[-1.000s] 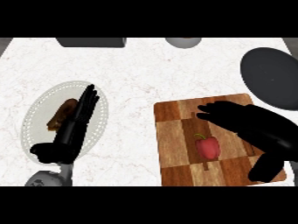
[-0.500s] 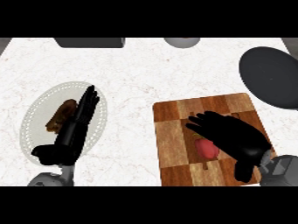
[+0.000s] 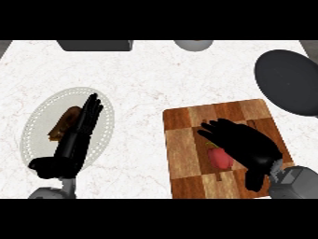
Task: Pick the bell pepper from the cutting board and place it in the pan
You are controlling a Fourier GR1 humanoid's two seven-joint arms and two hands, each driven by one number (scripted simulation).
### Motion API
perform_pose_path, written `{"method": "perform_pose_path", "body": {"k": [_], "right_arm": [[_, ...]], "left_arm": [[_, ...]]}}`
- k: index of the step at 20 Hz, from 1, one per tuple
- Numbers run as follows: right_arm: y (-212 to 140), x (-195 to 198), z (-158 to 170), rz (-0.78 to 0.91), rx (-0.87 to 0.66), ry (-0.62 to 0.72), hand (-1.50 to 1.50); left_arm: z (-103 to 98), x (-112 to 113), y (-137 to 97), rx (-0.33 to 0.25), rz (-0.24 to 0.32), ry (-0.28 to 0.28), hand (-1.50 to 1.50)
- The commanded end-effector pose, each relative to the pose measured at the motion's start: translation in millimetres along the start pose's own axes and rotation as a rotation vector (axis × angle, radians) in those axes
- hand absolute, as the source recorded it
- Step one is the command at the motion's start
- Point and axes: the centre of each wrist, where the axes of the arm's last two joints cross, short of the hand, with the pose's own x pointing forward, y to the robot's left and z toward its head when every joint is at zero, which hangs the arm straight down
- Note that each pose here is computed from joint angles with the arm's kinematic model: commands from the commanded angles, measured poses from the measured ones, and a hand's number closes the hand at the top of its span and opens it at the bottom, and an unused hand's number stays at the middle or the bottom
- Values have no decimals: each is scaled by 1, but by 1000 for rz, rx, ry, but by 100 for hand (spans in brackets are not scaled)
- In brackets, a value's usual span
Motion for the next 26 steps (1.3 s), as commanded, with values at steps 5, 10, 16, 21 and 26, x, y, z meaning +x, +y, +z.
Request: {"method": "perform_pose_path", "body": {"k": [5,10,16,21,26], "right_arm": [[12,2,-14,-43,-26,-6,-150],[21,-6,-40,-21,18,19,-150],[46,-21,-58,60,149,33,150],[57,-22,-61,156,106,-17,150],[53,-47,-66,139,42,-31,150]], "left_arm": [[9,-6,-7,-15,-4,0,0],[-14,12,-15,-21,-5,-9,0],[-4,3,-20,-4,-5,-1,0],[8,1,9,-1,-2,-13,0],[-4,4,-6,-11,2,-17,0]]}}
